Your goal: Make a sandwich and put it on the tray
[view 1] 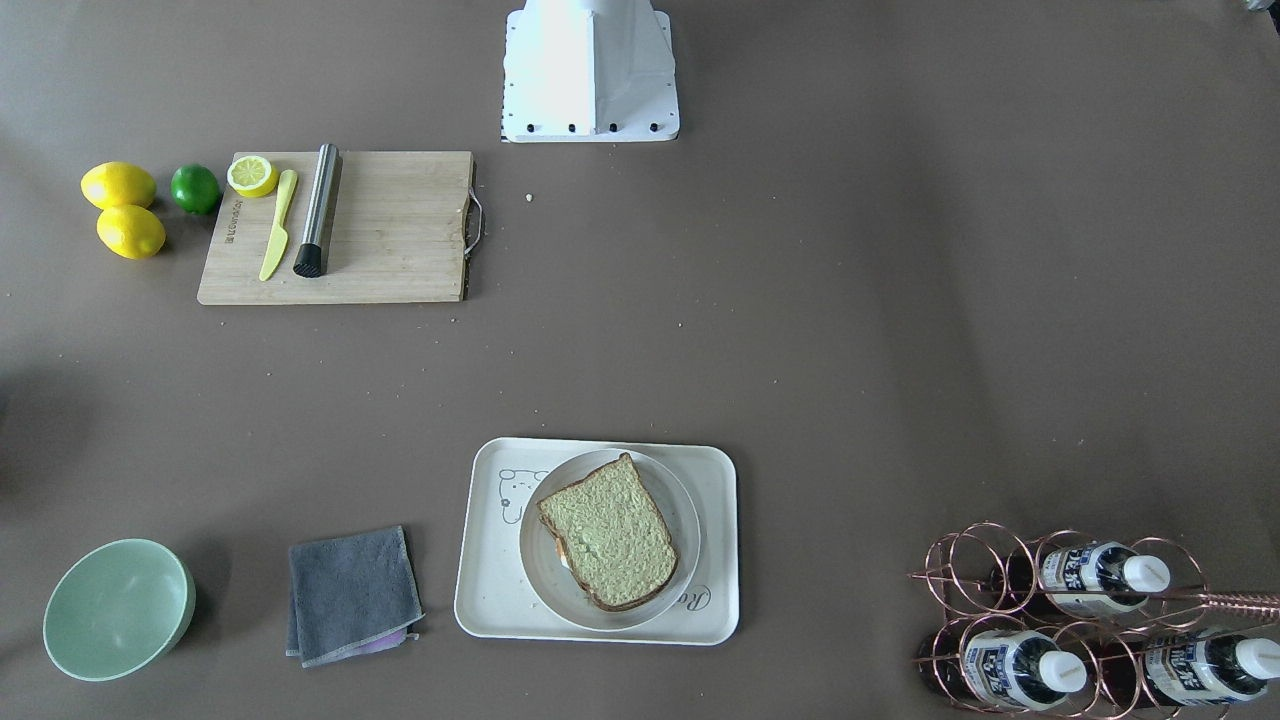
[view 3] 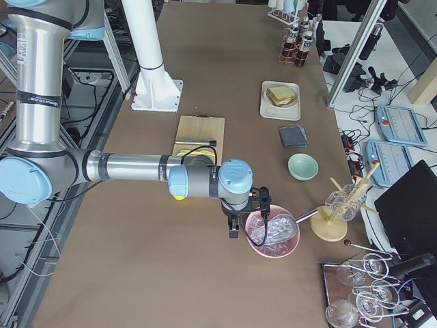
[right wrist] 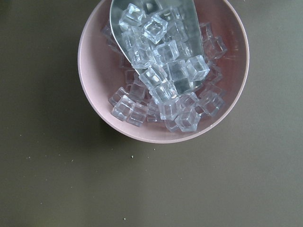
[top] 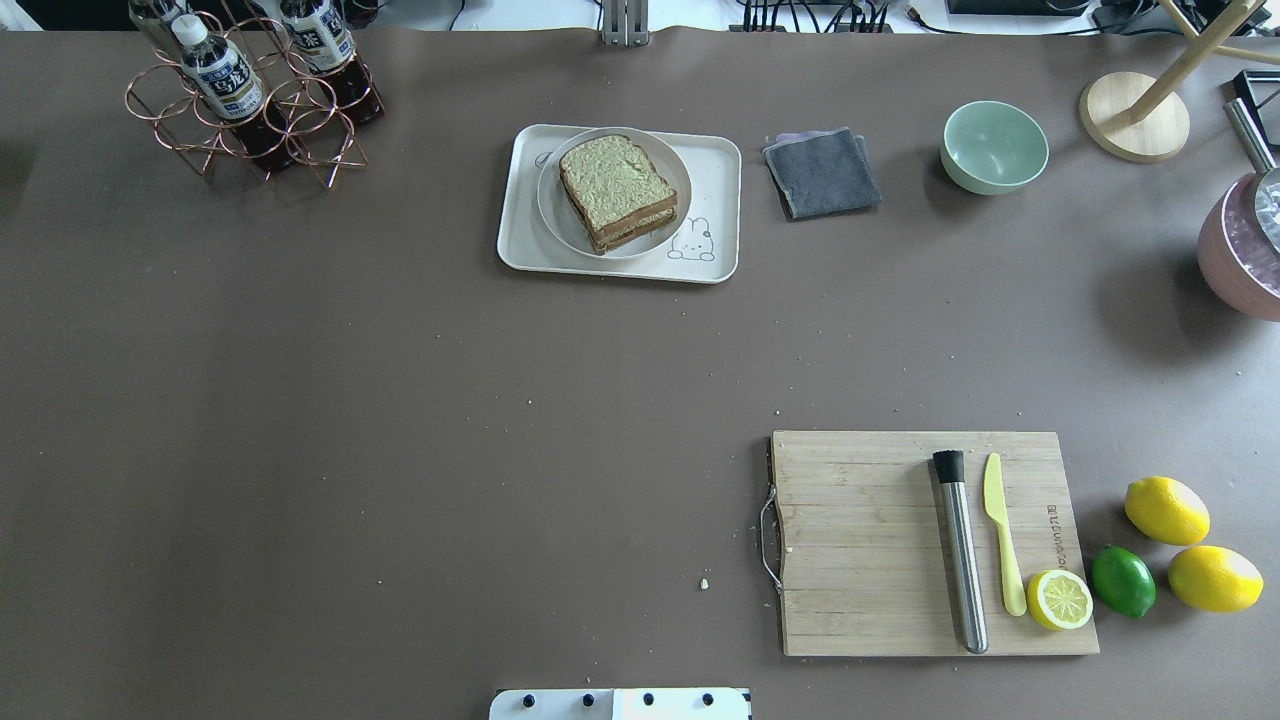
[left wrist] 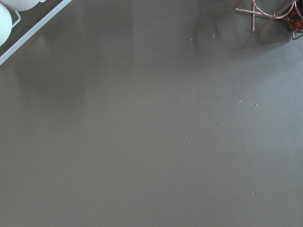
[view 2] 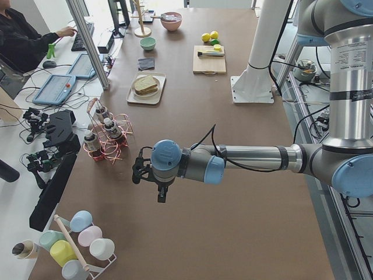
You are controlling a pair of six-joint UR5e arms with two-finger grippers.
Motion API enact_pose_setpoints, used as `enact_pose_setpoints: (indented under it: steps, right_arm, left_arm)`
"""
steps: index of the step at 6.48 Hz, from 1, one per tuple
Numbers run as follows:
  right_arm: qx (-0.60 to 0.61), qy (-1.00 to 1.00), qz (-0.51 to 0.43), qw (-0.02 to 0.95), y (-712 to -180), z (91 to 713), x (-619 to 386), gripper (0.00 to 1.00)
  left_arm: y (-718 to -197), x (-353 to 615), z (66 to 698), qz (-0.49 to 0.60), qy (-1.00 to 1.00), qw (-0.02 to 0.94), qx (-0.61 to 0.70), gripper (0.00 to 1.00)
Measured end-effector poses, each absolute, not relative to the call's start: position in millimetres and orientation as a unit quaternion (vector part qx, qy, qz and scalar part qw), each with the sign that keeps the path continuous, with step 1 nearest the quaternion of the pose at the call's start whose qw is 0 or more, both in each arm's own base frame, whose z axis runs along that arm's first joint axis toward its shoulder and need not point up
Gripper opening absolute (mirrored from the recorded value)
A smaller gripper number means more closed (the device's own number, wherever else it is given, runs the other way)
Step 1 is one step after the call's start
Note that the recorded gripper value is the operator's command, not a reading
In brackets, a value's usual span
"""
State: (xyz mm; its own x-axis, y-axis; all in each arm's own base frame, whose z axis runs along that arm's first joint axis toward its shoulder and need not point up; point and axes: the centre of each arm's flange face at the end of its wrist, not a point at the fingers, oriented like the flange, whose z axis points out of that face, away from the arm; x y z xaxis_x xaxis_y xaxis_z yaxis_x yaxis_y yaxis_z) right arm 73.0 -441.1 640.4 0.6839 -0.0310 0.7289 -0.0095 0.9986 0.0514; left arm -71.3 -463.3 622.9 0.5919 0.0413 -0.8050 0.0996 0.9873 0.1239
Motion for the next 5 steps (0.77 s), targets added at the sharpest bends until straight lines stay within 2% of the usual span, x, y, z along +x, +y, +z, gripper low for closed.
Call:
enact_pose_setpoints:
  steps: [5]
  right_arm:
    - [0.029, -0.395, -0.008, 0.918, -444.8, 637.6, 73.3, 1.00]
  left_arm:
    - [-465.2, -71.4, 621.4, -0.014, 0.450, 0.889, 0.080, 0.97]
